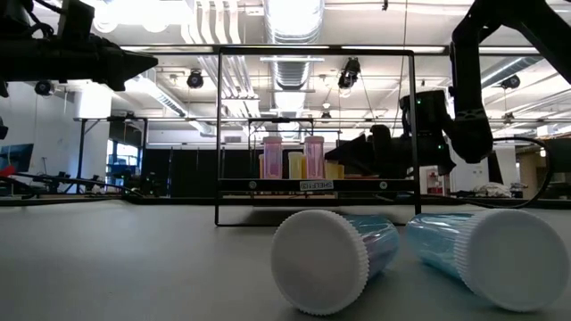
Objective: Pick and place medicine bottles onto shelf by color
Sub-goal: Put the yellow pill bottle on the shelf aligned with the other yellow pill bottles, then put the right blue pill bottle on the shelf aligned with the other blue pill bottle
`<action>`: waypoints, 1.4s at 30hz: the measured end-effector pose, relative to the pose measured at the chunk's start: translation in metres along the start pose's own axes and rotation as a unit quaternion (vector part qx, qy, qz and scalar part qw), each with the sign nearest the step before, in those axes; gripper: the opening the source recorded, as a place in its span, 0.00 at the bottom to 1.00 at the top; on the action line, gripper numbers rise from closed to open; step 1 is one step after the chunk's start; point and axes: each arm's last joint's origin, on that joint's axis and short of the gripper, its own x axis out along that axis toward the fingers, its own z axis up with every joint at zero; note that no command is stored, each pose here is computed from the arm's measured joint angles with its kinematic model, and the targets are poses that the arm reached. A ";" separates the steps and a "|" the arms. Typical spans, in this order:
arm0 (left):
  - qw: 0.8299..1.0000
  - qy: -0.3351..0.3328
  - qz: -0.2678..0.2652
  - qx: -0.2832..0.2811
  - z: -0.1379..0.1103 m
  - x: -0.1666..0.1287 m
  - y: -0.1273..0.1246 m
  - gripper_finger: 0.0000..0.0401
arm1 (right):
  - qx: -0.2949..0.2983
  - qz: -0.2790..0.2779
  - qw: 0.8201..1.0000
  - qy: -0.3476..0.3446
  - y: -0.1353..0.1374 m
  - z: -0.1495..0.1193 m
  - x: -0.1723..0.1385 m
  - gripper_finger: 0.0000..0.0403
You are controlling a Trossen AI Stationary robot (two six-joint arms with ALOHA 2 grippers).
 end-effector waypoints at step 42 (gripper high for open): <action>1.000 0.000 0.000 0.000 0.000 0.000 0.000 0.18 | -0.024 0.005 1.000 0.001 -0.004 0.002 -0.007 0.51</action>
